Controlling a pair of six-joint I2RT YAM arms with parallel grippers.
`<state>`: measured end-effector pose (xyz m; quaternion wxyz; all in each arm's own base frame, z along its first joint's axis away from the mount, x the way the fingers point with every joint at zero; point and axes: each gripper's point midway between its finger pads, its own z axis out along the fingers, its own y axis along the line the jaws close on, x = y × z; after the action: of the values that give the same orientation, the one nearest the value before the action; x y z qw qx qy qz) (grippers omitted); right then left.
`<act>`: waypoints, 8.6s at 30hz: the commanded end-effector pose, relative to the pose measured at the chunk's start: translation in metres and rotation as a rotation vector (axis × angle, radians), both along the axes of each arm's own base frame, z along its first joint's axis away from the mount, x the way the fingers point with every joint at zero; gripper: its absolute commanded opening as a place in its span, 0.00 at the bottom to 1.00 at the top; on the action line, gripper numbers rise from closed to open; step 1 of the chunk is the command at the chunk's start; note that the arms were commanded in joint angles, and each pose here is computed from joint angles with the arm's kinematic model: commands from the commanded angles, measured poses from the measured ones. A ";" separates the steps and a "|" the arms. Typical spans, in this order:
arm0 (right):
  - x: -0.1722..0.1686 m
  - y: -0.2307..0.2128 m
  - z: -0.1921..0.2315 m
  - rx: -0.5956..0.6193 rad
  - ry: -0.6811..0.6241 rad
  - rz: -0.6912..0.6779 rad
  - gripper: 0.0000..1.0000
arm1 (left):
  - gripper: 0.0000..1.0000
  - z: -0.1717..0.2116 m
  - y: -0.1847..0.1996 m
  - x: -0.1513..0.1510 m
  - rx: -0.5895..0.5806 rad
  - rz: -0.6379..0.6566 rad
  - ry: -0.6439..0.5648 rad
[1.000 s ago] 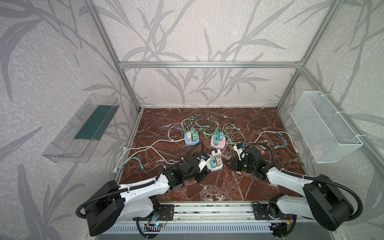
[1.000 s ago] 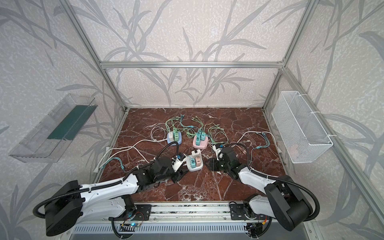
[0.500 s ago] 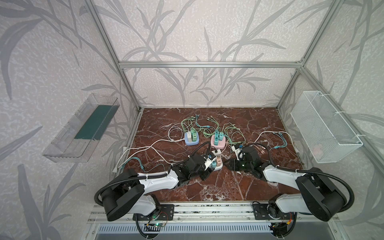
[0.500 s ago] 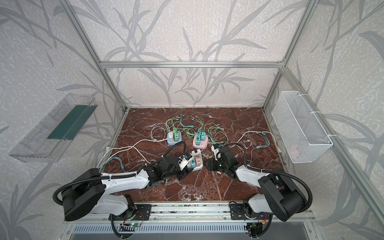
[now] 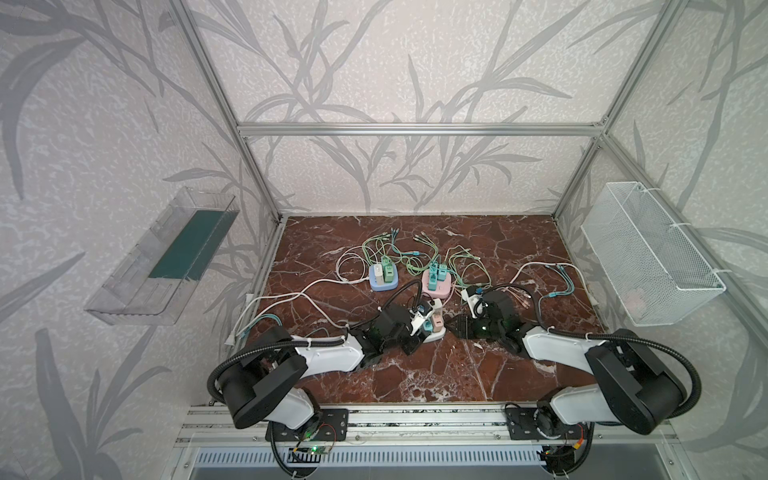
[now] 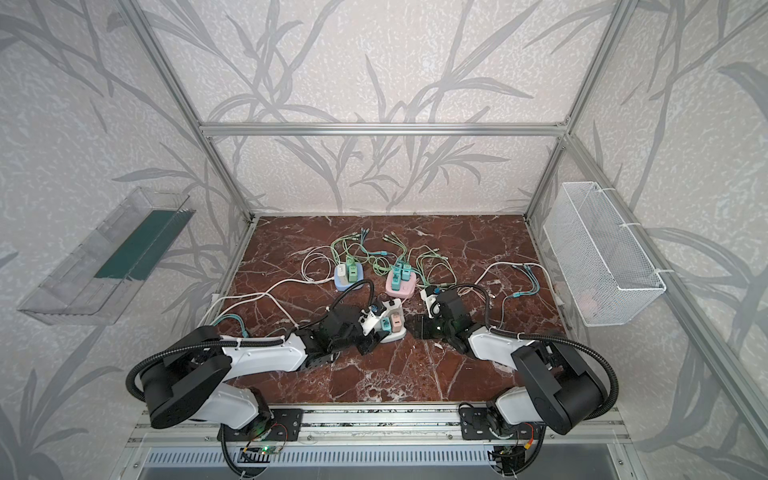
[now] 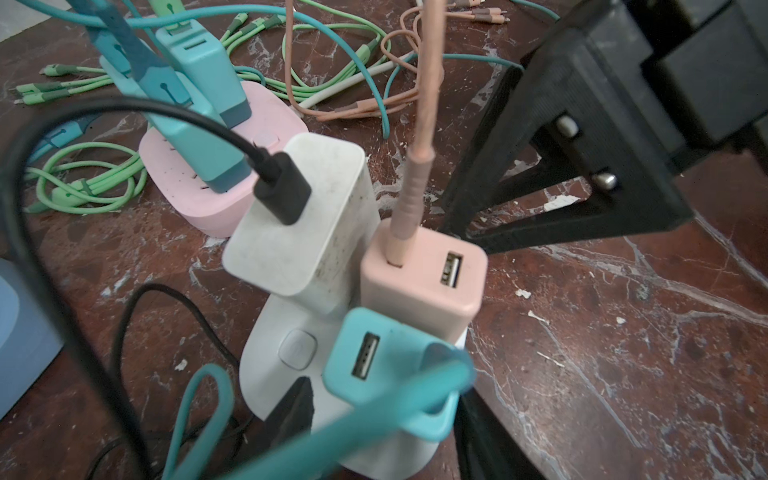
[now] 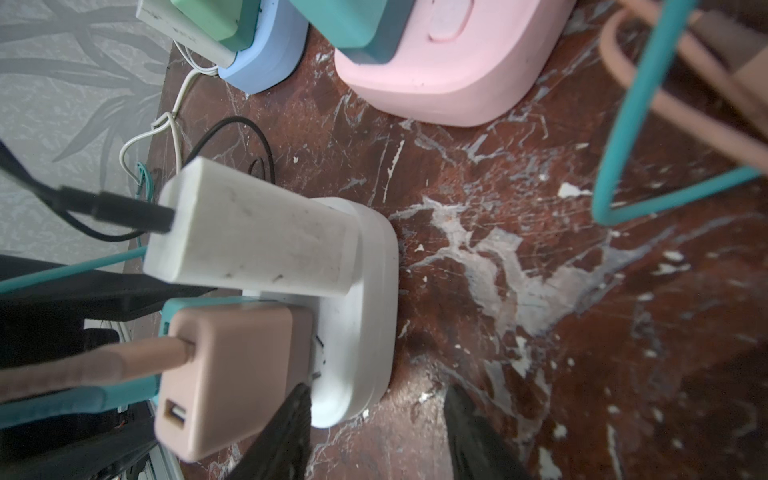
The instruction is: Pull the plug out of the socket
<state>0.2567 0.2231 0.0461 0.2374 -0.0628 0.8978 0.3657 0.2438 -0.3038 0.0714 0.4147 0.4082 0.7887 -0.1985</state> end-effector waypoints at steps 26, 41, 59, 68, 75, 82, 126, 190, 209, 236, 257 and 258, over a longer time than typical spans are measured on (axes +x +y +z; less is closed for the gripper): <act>0.006 0.009 0.009 0.008 -0.027 0.048 0.54 | 0.31 0.012 -0.030 -0.010 -0.072 -0.124 0.052; -0.002 0.001 -0.009 -0.054 0.008 0.060 0.47 | 0.19 0.013 -0.041 -0.002 -0.131 -0.092 0.056; -0.006 -0.007 -0.025 -0.125 0.030 0.063 0.49 | 0.12 0.027 -0.053 -0.004 -0.188 -0.126 0.045; -0.008 -0.015 -0.034 -0.171 0.048 0.037 0.47 | 0.10 0.027 -0.061 -0.012 -0.094 -0.160 -0.007; -0.011 -0.020 -0.039 -0.218 0.058 0.035 0.46 | 0.10 0.041 -0.062 -0.010 -0.160 -0.143 -0.040; -0.012 -0.024 -0.041 -0.248 0.057 0.035 0.45 | 0.08 0.052 -0.060 -0.004 -0.239 -0.106 -0.054; -0.017 -0.036 -0.062 -0.336 0.095 0.028 0.41 | 0.06 0.071 -0.047 0.002 -0.302 -0.058 -0.089; -0.004 -0.033 -0.040 -0.294 0.001 -0.012 0.42 | 0.07 0.041 0.101 0.029 -0.248 0.545 0.075; -0.004 -0.034 -0.034 -0.292 -0.012 -0.023 0.42 | 0.09 0.013 0.112 0.038 -0.206 0.658 0.255; -0.004 -0.040 -0.012 -0.290 -0.081 -0.048 0.43 | 0.16 -0.009 0.112 0.046 -0.141 0.737 0.428; -0.005 -0.047 0.005 -0.294 -0.145 -0.067 0.43 | 0.48 0.002 0.110 0.046 -0.135 0.729 0.442; -0.005 -0.048 0.006 -0.295 -0.148 -0.070 0.43 | 0.50 0.002 0.110 0.046 -0.140 0.727 0.440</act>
<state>0.2545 0.1798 0.0498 0.2977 -0.0897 0.9232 0.2259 0.2848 -0.1930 0.0614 0.2871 0.0313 0.9437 -0.1611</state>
